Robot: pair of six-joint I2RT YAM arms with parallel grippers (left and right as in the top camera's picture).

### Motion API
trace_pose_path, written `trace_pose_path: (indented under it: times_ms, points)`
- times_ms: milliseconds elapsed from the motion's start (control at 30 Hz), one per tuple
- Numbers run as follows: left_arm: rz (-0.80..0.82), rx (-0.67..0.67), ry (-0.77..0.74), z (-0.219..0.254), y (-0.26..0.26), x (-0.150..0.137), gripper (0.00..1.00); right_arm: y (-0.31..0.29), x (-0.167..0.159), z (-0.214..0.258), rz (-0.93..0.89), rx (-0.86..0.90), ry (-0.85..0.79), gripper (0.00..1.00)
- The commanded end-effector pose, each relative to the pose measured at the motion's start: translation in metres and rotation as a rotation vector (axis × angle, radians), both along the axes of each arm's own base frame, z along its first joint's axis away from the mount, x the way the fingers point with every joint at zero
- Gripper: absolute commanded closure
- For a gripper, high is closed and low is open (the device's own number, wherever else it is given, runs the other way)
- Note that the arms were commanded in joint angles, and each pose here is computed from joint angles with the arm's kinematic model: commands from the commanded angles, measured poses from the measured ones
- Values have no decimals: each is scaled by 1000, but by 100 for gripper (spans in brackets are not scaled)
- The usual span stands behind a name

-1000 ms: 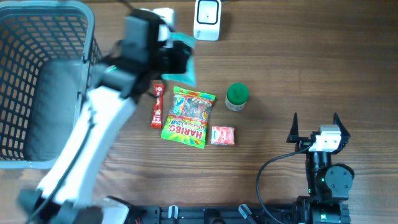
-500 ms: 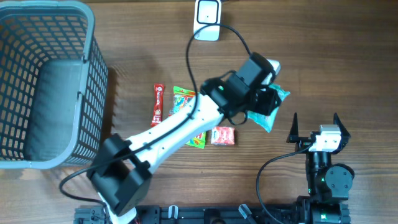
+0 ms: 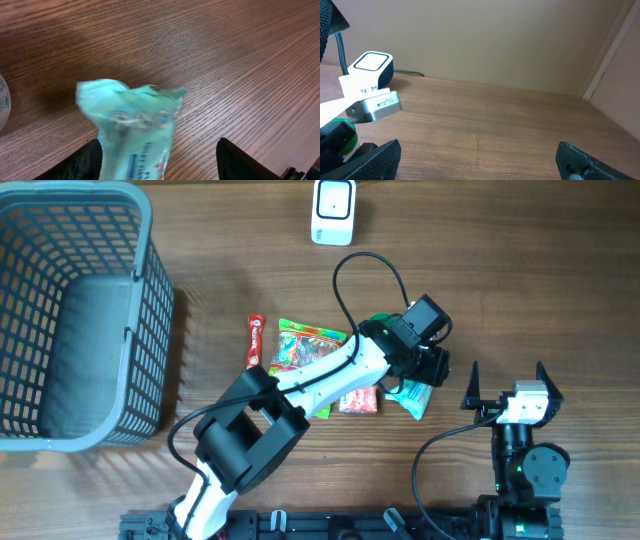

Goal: Scan the item barcode

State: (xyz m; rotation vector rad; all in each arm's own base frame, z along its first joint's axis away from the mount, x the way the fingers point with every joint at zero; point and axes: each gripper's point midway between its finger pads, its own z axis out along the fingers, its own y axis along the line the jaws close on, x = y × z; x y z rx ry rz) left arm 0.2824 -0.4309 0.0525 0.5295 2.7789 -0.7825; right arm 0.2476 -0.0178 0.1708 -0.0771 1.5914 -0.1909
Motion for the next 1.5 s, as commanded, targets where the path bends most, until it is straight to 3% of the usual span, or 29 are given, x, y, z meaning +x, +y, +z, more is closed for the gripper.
trace_pose_path:
  times_ms: [0, 167, 233, 367, 600, 700, 800, 967, 1000, 1133, 1200, 1367, 1467]
  points:
    - [-15, -26, 9, 5, -7, -3, 34, 2, 0, 1, 11, -11, -5, 0]
    - [54, 28, 75, -3, 10, -3, 32, 2, 0, 1, 11, -11, -5, 0]
    - [85, 55, 110, -4, 19, -5, 0, 2, 0, 1, 11, -11, -5, 0]
    - [116, 73, 55, 25, 32, -2, 0, 2, 0, 1, 11, -11, -5, 0]
    - [382, 327, -144, 79, 124, 17, 0, 2, 0, 1, 11, -11, -5, 0]
    - [444, 337, -190, 100, 147, 26, 0, 2, 0, 1, 11, -11, -5, 0]
    - [551, 323, -338, 148, 182, 48, 0, 2, 0, 1, 11, -11, -5, 0]
    - [746, 253, -736, 292, 276, 86, 0, 2, 0, 1, 11, -12, -5, 0]
    - [812, 204, -838, 337, 303, 90, 0, 2, 0, 1, 11, -11, -5, 0]
    - [950, 158, -1120, 446, 379, 80, 0, 2, 0, 1, 11, -11, -5, 0]
    - [980, 192, -1211, 476, 404, 71, 0, 2, 0, 1, 11, -11, -5, 0]
    - [1070, 445, -1393, 523, 461, 52, 0, 2, 0, 1, 11, -12, -5, 0]
    - [1066, 483, -1413, 529, 466, 45, 0, 2, 0, 1, 11, -11, -5, 0]
